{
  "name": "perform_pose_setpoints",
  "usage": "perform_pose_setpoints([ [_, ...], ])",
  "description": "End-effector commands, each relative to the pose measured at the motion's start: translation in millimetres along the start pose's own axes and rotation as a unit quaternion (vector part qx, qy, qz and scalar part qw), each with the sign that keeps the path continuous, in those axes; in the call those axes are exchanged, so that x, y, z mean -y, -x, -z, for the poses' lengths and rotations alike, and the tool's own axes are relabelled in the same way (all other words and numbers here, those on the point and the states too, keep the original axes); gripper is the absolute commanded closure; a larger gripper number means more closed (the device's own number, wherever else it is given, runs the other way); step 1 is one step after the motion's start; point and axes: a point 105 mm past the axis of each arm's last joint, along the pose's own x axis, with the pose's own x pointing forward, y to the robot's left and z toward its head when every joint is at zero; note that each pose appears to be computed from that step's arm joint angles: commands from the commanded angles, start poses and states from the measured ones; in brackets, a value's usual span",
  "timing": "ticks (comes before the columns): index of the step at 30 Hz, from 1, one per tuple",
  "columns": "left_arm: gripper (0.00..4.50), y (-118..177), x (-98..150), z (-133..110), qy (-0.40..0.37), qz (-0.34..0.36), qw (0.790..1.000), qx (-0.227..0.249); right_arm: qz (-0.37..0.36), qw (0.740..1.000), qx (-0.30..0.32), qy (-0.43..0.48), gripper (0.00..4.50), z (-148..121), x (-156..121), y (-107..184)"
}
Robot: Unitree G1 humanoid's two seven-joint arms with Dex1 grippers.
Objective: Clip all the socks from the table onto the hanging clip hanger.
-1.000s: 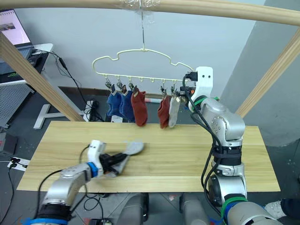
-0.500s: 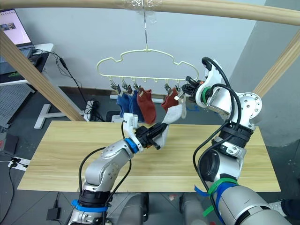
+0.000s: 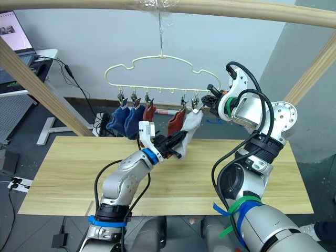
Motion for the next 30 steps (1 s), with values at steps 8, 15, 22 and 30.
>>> perform_pose_setpoints([
  [8, 4.50, -4.8, 28.7, -5.9, -0.002, 0.061, 0.998, 0.004, -0.028, 0.999, 0.025, 0.016, 1.29, -19.8, 2.7, 16.9],
  [15, 3.00, -4.5, 41.1, 7.2, 0.004, 0.084, 0.996, -0.018, 0.017, 0.994, 0.034, 0.100, 0.94, -16.6, 47.3, 35.8],
  [22, 0.87, 35.8, 5.0, 26.9, -0.032, 0.031, 0.996, -0.082, 0.076, 0.964, 0.019, 0.254, 0.94, 6.9, 89.0, 46.7],
  [30, 0.55, 151.8, -98.2, 9.2, -0.180, -0.167, 0.953, -0.179, 0.070, 0.895, -0.035, 0.438, 0.94, 32.2, 125.0, 72.3],
])
